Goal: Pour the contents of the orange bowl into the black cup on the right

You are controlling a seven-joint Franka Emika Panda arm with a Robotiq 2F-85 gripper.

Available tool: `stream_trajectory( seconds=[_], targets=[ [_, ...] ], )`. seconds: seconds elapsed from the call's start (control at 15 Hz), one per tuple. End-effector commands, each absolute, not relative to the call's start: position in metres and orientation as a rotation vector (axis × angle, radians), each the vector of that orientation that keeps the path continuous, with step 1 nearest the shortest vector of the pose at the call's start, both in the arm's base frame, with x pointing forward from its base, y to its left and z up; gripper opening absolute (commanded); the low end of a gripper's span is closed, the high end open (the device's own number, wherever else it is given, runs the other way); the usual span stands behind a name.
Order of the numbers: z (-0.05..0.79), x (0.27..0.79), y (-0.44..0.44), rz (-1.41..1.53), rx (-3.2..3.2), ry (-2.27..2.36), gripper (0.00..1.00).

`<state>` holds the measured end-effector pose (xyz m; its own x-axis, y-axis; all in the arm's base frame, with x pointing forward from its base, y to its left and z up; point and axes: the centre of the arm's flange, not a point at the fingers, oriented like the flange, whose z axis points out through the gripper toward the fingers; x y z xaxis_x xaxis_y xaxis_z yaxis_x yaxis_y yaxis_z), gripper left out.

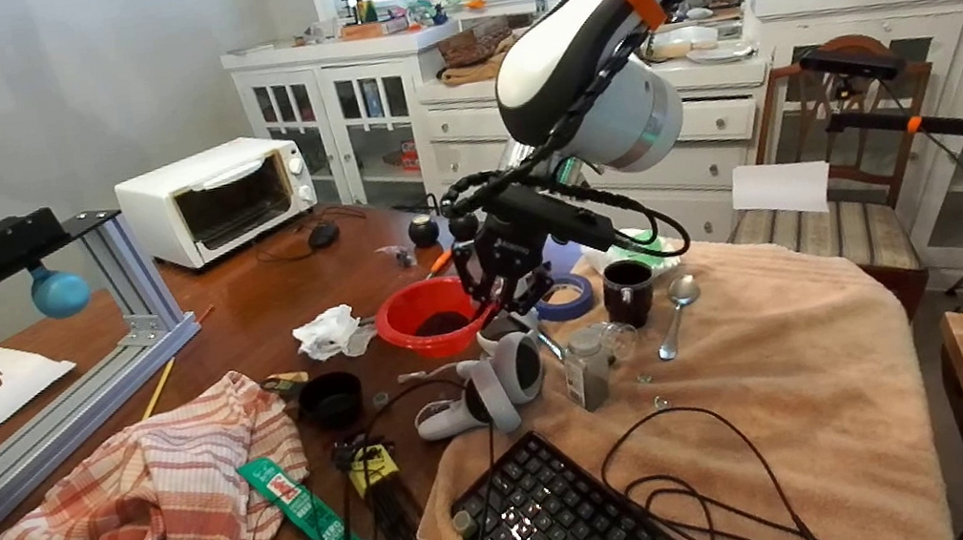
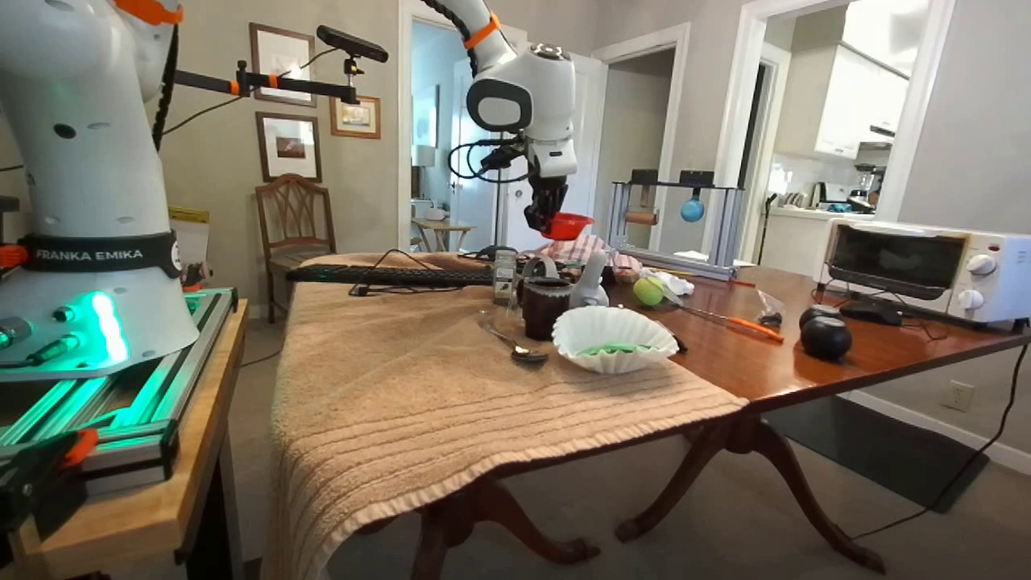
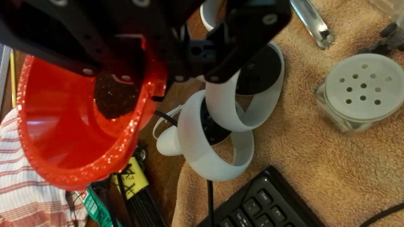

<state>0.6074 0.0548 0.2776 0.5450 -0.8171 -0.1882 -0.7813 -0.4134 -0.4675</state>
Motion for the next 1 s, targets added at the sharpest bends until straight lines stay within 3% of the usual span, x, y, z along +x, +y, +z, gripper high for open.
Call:
stream_trajectory(
  seconds=[0.0, 0.93],
  targets=[
    [0.279, 0.604, 0.045, -0.104, -2.272, 1.319, 0.02],
    [0.297, 0.484, -0.036, -0.199, -1.928, 1.726, 0.02]
  ],
)
